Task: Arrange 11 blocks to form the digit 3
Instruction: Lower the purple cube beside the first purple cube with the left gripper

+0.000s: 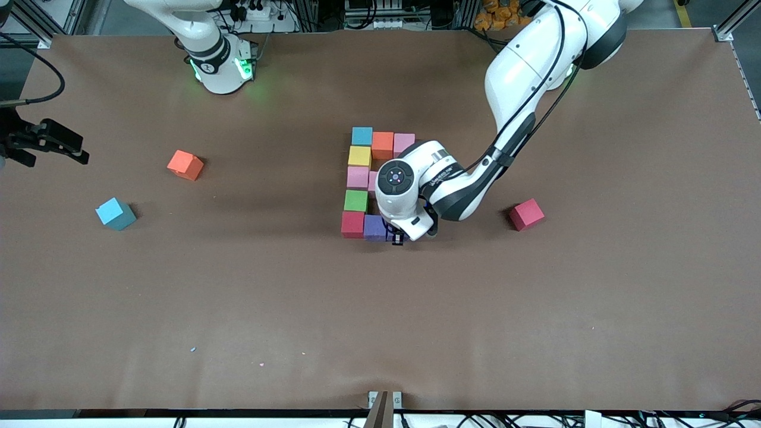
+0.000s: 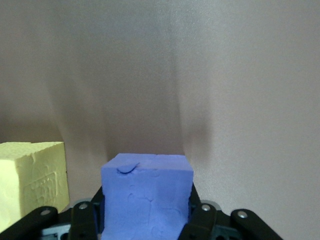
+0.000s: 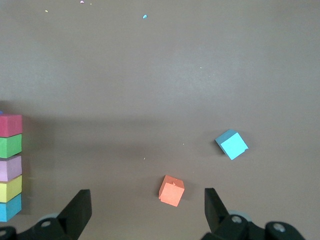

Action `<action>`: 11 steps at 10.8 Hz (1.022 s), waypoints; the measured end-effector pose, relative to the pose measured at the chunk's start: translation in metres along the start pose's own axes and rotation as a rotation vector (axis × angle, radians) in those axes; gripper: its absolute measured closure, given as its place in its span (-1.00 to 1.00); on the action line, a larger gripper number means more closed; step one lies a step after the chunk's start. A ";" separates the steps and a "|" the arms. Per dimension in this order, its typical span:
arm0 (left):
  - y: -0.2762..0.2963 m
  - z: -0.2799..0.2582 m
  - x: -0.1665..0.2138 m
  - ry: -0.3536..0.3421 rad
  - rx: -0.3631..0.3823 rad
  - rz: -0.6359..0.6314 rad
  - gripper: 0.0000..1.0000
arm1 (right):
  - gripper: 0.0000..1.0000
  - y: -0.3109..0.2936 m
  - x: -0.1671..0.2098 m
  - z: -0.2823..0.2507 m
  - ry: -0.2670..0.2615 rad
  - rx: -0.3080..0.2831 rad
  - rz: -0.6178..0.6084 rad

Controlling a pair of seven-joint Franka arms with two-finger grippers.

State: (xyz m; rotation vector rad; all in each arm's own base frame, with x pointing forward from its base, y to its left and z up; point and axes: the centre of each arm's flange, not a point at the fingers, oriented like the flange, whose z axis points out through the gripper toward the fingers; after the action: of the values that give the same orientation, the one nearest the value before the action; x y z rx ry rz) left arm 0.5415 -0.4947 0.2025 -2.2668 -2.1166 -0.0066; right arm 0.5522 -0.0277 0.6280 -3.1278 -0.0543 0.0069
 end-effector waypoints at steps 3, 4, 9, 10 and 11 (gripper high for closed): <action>-0.001 0.005 -0.001 -0.006 -0.001 0.016 -0.69 | -1.00 0.000 0.000 -0.001 0.004 0.000 0.000; -0.001 0.006 -0.001 -0.006 0.000 0.017 -0.91 | -1.00 0.000 0.001 -0.001 0.008 -0.001 0.000; -0.001 -0.017 -0.001 0.020 0.006 0.023 -1.00 | -1.00 -0.001 0.001 -0.005 0.019 -0.002 -0.002; -0.002 -0.029 -0.001 0.028 0.004 0.024 -1.00 | -1.00 -0.001 0.001 -0.006 0.020 -0.002 -0.002; -0.002 -0.044 -0.001 0.038 -0.002 0.029 -1.00 | -1.00 -0.001 0.000 -0.006 0.021 -0.002 -0.003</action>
State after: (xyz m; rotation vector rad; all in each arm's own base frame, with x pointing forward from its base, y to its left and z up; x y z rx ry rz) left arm 0.5405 -0.4965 0.2465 -2.2790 -2.0662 -0.0502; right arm 0.5527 -0.0263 0.6341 -3.1290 -0.0584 -0.0268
